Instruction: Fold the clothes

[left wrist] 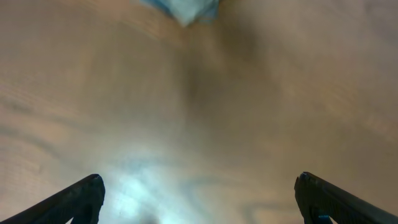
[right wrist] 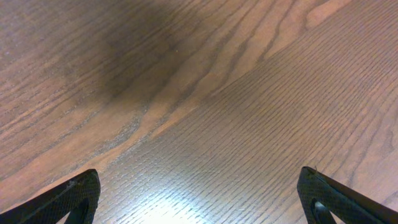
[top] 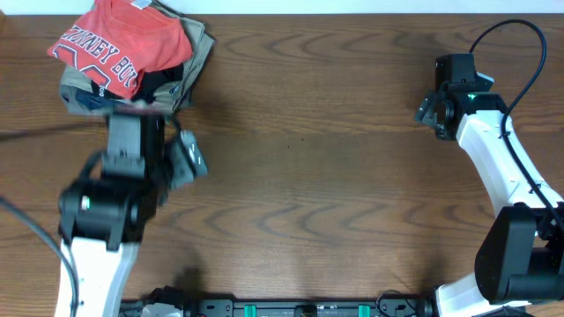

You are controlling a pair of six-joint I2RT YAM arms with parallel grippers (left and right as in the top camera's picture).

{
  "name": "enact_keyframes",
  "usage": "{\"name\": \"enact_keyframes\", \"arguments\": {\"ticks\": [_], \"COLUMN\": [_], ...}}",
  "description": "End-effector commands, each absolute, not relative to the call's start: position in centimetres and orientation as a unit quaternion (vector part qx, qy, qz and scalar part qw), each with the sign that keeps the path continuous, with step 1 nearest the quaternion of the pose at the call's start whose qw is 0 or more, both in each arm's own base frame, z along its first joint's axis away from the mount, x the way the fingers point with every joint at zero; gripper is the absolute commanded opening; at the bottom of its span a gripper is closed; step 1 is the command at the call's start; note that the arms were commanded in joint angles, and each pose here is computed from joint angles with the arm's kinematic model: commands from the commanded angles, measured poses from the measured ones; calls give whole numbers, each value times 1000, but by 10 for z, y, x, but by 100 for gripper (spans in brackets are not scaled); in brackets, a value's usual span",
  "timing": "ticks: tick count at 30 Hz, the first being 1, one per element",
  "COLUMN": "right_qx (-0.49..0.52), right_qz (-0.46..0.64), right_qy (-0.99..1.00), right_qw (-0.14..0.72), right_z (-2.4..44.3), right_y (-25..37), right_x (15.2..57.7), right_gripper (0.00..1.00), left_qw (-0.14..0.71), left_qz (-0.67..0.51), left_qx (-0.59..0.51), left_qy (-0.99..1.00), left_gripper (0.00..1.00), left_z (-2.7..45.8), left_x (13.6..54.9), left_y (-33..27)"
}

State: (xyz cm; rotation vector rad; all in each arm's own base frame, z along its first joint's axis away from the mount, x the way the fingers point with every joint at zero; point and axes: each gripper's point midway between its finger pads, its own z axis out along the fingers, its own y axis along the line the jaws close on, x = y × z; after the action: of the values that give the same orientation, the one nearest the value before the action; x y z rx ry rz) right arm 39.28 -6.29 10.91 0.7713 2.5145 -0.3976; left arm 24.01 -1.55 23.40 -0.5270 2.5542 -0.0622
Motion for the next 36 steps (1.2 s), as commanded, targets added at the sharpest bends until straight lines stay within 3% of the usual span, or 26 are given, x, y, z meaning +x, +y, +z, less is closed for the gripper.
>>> {"name": "enact_keyframes", "arguments": {"ticks": [1,6,22,36], "right_qx": [275,275,275,275], "right_qz": [-155,-155,-155,-155], "right_qy": [918,918,918,918], "right_qw": [238,238,238,238], "right_z": [109,109,109,109], "right_y": [-65,-65,-65,-65], "right_x": [392,392,392,392], "right_gripper": [99,99,99,99], "left_qw": [216,140,137,264], "left_qz": [-25,5,6,-44], "left_qx": [-199,-197,-197,-201], "left_qy": [955,970,971,942], "left_gripper": [98,98,98,98], "left_z": [216,202,202,239], "left_x": [209,171,169,140], "left_y": [-17,-10,-10,-5]}}
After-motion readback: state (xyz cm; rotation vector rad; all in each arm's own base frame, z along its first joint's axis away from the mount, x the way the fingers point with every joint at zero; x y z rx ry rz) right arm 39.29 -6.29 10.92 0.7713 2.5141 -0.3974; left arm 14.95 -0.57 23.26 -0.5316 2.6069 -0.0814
